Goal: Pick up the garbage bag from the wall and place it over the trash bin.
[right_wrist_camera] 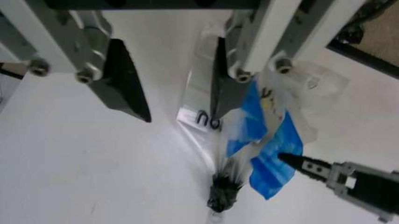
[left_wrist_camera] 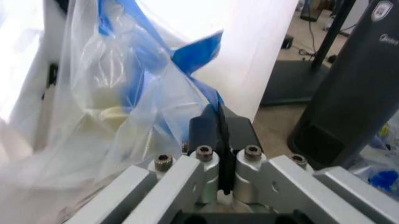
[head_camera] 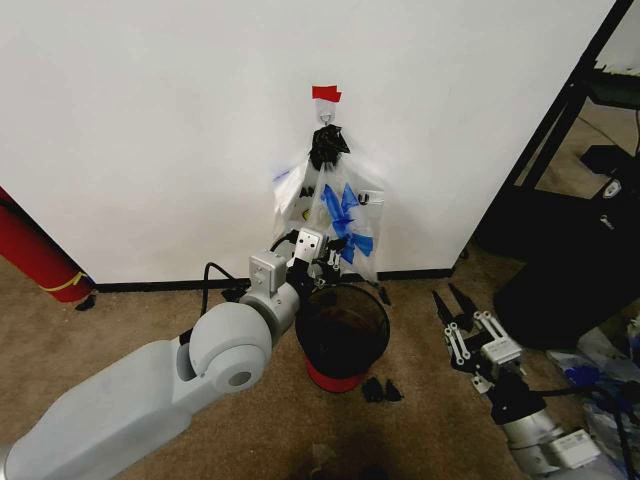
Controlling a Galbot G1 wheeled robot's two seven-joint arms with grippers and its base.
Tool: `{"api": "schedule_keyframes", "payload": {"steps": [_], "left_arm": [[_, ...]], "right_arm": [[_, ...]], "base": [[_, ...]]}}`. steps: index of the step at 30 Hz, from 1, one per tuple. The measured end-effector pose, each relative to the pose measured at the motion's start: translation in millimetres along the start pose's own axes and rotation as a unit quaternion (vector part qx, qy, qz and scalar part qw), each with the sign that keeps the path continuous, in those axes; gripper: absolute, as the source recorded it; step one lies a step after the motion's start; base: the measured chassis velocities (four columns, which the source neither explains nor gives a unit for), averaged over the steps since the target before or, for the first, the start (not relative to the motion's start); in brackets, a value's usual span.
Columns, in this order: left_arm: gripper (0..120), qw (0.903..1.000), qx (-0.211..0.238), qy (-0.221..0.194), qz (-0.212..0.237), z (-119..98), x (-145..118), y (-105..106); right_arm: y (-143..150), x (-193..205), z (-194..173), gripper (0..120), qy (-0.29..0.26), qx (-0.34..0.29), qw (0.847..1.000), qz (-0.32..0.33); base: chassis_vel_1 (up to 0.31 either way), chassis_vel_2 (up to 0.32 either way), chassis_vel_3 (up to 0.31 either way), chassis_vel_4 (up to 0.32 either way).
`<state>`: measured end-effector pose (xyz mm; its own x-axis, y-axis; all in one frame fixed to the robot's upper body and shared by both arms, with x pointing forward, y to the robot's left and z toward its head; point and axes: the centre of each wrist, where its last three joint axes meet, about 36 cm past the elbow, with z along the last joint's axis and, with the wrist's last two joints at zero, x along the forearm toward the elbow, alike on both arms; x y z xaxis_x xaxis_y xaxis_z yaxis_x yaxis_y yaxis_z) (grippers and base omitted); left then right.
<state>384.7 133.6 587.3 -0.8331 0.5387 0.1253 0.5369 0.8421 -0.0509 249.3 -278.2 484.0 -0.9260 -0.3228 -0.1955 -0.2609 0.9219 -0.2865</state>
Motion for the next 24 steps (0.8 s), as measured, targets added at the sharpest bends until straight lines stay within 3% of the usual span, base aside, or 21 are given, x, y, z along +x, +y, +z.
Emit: {"api": "schedule_keyframes", "payload": {"steps": [11, 15, 17, 24], "left_arm": [[0, 0.9999, 0.01, 0.009, 0.009, 3, -10, -6], [0, 0.9999, 0.014, 0.008, -0.006, 3, -6, 2], [0, 0.9998, 0.018, 0.005, -0.009, 1, -4, 4], [0, 0.9996, 0.024, 0.003, -0.015, -2, 1, 7]], "right_arm": [[-70, -70, 8, 77, 0.005, 0.118, 0.991, -0.059], [-101, -116, 10, 93, -0.006, 0.184, 0.978, -0.097], [-101, -131, 10, 99, -0.013, 0.197, 0.973, -0.117], [-89, -165, 9, 100, -0.033, 0.225, 0.958, -0.176]], "base": [[0.0, 0.0, 0.0, 0.0], [0.0, 0.0, 0.0, 0.0], [0.0, 0.0, 0.0, 0.0], [0.0, 0.0, 0.0, 0.0]]}}
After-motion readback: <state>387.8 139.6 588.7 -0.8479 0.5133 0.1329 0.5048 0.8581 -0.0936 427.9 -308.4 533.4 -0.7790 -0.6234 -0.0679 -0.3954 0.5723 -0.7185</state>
